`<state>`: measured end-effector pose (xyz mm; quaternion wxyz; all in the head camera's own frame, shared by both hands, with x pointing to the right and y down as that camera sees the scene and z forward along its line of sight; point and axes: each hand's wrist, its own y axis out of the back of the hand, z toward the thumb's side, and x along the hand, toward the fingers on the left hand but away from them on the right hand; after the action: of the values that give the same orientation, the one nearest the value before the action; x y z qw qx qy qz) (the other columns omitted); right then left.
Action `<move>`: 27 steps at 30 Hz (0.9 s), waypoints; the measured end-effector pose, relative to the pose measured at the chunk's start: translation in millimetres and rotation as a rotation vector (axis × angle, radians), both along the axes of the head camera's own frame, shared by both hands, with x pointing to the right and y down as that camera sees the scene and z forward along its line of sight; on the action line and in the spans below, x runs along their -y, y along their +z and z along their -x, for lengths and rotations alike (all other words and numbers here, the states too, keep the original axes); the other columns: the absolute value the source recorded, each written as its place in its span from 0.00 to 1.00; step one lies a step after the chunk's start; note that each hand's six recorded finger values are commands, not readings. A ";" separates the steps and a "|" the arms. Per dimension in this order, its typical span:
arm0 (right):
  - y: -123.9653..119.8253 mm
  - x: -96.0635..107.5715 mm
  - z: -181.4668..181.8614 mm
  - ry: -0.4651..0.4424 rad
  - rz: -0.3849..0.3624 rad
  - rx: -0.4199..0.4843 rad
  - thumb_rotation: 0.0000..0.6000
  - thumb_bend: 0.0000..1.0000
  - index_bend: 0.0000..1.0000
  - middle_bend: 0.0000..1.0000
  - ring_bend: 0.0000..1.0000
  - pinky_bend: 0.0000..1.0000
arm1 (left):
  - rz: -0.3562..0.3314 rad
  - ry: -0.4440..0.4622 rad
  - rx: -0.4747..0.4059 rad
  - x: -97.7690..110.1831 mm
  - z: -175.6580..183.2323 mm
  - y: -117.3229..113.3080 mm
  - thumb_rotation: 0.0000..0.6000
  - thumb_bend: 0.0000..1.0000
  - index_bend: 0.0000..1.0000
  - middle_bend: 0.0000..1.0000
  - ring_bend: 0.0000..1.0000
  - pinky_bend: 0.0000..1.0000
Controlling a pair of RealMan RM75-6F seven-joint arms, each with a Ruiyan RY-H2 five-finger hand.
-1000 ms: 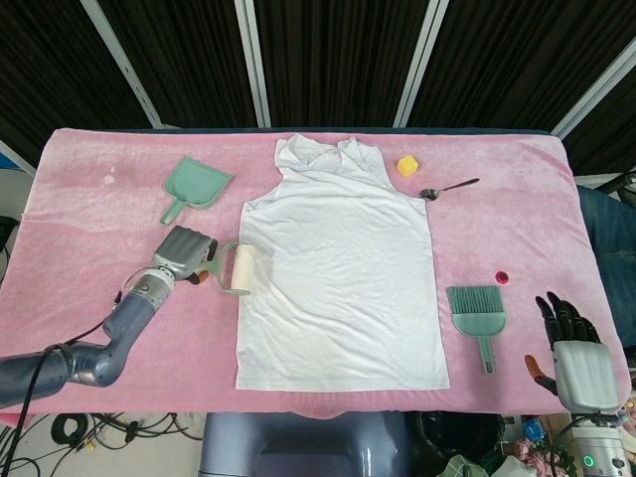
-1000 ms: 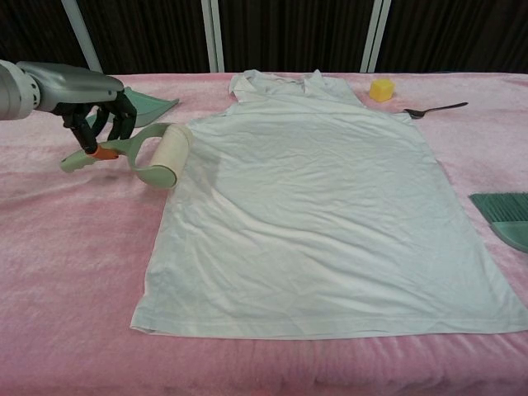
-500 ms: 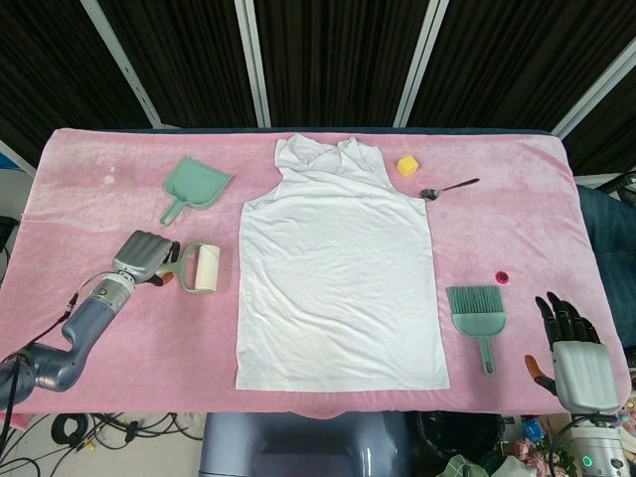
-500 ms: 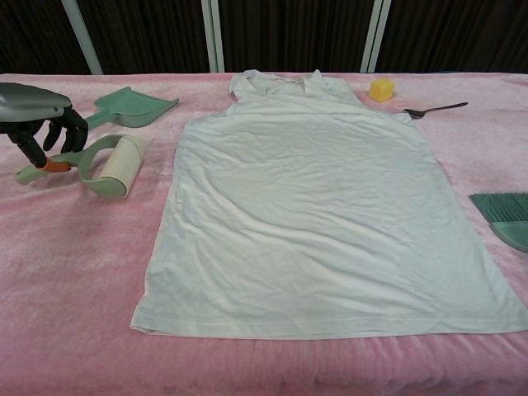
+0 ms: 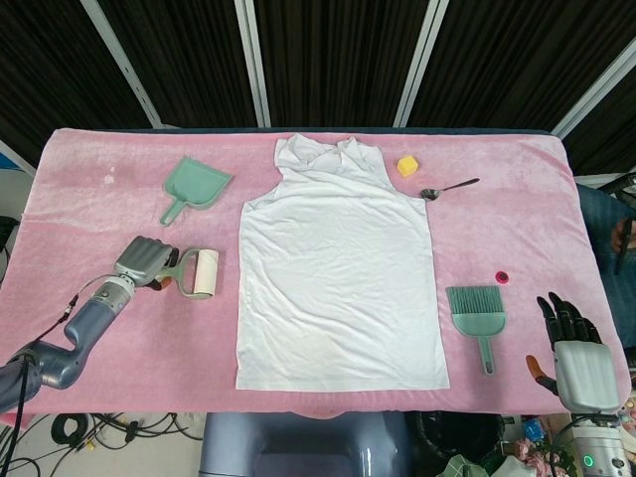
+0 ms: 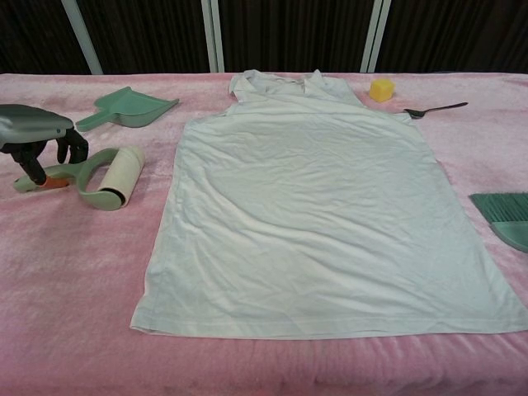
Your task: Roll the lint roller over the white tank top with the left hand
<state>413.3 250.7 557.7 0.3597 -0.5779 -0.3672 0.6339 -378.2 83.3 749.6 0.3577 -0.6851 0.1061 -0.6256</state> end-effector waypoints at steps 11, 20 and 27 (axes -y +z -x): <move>0.6 -0.2 -0.3 0.001 0.006 -0.006 1.00 0.21 0.00 0.04 0.10 0.21 | 0.021 -0.100 -0.018 3.1 -7.5 -15.4 1.00 0.24 0.21 0.15 0.12 0.42; 0.5 -0.5 -0.5 0.000 0.009 -0.012 1.00 0.21 0.00 0.04 0.10 0.21 | -0.110 -0.112 -0.059 15.2 -16.2 -71.5 1.00 0.25 0.21 0.14 0.09 0.26; 0.4 2.7 -2.1 0.001 0.003 -0.017 1.00 0.21 0.00 0.04 0.10 0.21 | -0.258 -0.165 -0.093 0.3 5.5 -135.8 1.00 0.25 0.21 0.13 0.06 0.20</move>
<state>415.3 248.0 558.1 0.3616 -0.5727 -0.3635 0.6396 -383.7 82.9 613.8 0.3851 -0.6506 0.2579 -0.6015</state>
